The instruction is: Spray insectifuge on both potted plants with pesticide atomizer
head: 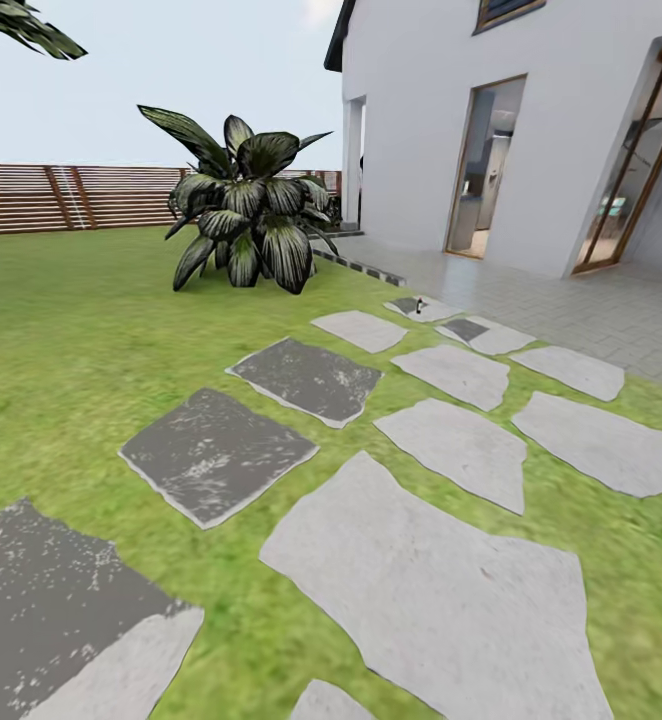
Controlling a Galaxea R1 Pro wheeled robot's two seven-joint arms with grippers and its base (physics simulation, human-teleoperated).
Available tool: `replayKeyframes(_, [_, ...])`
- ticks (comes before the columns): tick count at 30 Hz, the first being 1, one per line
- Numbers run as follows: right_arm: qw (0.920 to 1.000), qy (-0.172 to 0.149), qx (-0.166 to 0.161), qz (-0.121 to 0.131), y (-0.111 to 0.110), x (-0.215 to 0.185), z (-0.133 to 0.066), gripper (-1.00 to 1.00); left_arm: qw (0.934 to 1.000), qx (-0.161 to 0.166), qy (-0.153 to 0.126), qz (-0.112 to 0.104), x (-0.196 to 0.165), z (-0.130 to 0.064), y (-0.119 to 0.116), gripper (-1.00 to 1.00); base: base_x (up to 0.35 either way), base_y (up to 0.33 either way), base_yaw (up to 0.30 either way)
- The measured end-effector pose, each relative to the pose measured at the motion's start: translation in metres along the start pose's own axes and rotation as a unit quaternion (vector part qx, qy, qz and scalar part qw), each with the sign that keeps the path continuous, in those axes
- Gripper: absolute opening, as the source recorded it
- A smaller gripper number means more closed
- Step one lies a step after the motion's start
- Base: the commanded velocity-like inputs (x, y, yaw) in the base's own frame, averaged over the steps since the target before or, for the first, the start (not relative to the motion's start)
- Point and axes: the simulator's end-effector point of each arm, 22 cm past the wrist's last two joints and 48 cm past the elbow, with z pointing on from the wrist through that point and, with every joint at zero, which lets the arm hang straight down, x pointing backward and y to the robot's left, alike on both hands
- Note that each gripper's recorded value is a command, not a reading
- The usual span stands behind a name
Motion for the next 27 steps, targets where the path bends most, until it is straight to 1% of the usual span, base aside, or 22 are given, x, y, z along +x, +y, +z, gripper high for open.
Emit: replayKeyframes(27, [1.0,-0.001,0.0,0.0,0.0004,-0.0003,0.0,1.0,1.0,0.0,0.0,0.0,0.0,0.0,0.0,1.0,0.282,0.0,0.0])
